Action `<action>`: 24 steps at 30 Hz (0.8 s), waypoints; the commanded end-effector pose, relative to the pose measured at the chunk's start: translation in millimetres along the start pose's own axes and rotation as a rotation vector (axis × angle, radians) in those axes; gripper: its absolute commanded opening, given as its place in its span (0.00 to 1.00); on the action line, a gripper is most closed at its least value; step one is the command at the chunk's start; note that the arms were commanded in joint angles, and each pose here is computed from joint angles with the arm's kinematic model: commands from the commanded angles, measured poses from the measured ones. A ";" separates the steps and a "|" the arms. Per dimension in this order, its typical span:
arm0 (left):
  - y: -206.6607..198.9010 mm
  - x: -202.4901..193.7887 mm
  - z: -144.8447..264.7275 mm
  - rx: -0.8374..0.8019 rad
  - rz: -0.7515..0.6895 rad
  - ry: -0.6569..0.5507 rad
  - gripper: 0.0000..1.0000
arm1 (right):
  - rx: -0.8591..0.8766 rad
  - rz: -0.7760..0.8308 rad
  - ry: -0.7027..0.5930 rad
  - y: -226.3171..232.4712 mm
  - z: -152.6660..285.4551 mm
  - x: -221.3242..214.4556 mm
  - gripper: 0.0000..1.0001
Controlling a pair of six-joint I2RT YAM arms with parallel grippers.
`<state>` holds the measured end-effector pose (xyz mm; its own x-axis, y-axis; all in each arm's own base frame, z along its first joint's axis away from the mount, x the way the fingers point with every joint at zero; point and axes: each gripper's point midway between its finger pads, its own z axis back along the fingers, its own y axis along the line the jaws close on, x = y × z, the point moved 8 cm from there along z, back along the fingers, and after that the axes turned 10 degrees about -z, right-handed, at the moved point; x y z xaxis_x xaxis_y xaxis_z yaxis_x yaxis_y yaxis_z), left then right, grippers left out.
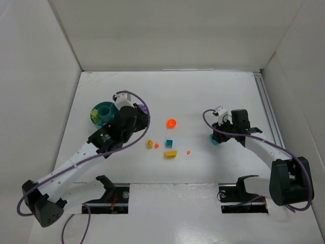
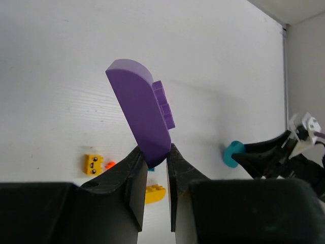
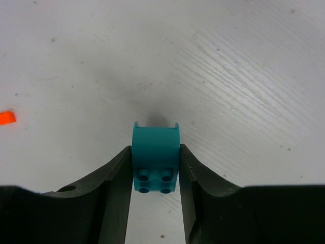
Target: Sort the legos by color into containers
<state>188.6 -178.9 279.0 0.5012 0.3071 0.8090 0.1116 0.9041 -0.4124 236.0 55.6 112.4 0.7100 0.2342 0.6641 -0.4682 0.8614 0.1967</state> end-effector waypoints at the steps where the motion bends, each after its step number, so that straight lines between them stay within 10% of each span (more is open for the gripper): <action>1: 20.0 -4.5 2.8 -0.001 0.064 0.160 0.00 | -0.108 0.047 0.021 -9.0 -1.0 2.5 0.35; 10: 86.8 40.2 0.2 0.073 0.244 0.111 0.00 | -0.174 0.086 0.028 -5.1 4.4 9.2 0.71; 24: 147.4 45.1 -5.7 0.163 0.469 0.158 0.00 | -0.260 0.125 -0.079 2.4 40.2 24.2 0.86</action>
<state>234.9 -40.1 241.2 0.6151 0.6340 0.4688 -0.2646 0.7261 -0.6347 227.5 45.6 141.3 0.6380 0.3134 0.7033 -0.4046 0.9136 -0.0401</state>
